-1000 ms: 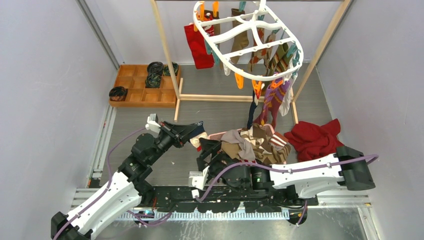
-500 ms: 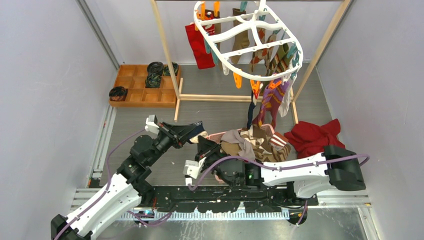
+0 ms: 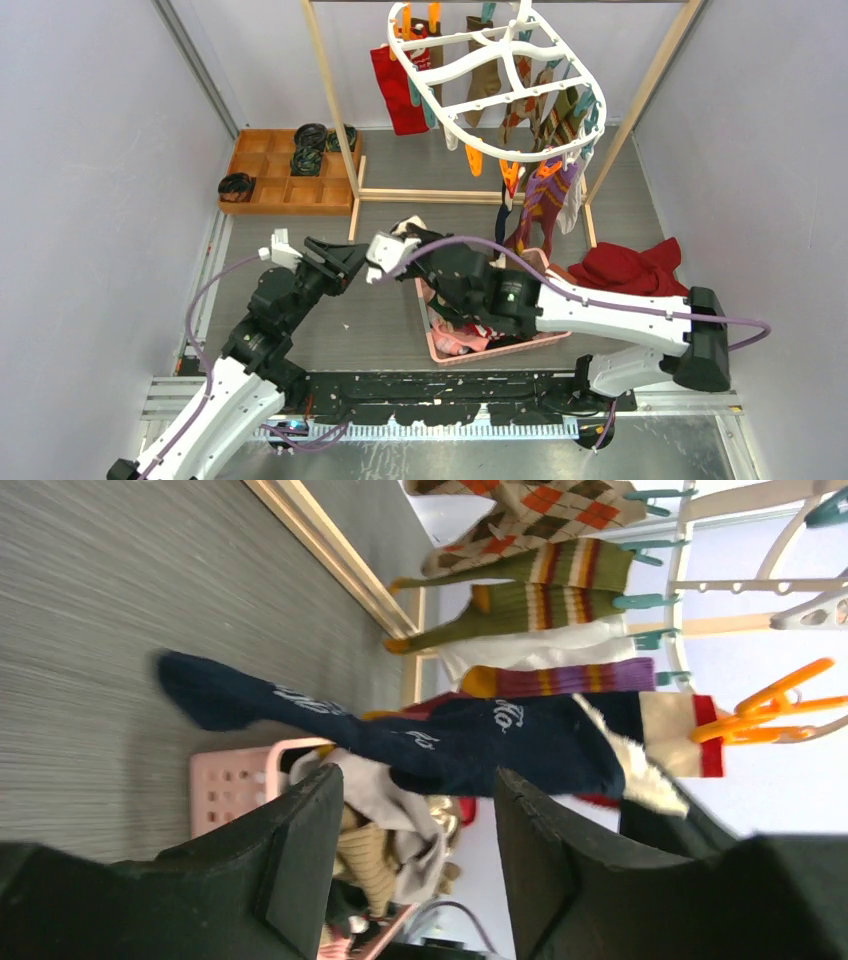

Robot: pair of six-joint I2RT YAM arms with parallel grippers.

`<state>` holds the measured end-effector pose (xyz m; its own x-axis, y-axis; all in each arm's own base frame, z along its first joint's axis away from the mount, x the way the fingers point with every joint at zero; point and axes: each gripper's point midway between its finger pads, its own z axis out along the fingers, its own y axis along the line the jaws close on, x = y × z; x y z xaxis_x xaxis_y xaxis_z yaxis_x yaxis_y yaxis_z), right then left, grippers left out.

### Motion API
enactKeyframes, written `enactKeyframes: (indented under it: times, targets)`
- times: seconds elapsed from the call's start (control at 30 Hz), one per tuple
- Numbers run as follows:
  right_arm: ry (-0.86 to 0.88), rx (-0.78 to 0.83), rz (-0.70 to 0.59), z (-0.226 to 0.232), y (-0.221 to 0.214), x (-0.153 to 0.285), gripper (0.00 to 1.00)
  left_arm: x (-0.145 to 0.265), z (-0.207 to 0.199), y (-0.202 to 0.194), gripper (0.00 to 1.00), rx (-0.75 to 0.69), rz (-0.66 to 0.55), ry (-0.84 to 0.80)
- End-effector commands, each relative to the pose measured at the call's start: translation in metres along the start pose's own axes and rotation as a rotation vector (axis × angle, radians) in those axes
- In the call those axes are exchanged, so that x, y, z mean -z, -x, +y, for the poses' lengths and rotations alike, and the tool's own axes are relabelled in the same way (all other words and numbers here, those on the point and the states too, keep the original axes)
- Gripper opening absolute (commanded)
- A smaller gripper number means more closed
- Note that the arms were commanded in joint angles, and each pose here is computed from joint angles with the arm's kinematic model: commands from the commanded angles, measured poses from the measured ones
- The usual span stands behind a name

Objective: Clip the socks to the hanger
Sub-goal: Pick up the sock from the bin.

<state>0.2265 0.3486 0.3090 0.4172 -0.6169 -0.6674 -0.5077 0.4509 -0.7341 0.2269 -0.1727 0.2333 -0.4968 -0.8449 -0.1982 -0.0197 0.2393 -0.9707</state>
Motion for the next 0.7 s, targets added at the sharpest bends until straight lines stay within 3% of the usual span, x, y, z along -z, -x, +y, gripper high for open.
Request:
enactKeyframes:
  times: [0.0, 0.1, 0.2, 0.27, 0.43, 0.67]
  targets:
    - [0.094, -0.08, 0.19, 0.014, -0.024, -0.016, 0.01, 0.03, 0.01, 0.027, 0.6, -0.382, -0.099, 0.087]
    - [0.159, -0.146, 0.229, 0.017, -0.031, -0.027, 0.01, 0.05, 0.013, 0.042, 0.65, -0.629, -0.16, 0.072]
    - [0.239, -0.167, 0.272, 0.025, -0.039, -0.035, 0.02, 0.06, -0.005, 0.035, 0.75, -0.845, -0.174, -0.12]
    - [0.303, -0.159, 0.306, 0.031, -0.042, -0.038, 0.02, 0.062, -0.024, 0.026, 0.78, -0.89, -0.206, -0.295]
    - [0.395, -0.214, 0.364, 0.032, -0.041, -0.043, 0.03, 0.041, -0.012, 0.012, 0.8, -0.893, -0.212, -0.404]
    - [0.459, -0.26, 0.38, 0.03, -0.041, -0.039, 0.04, 0.023, -0.024, 0.014, 0.8, -0.956, -0.304, -0.524]
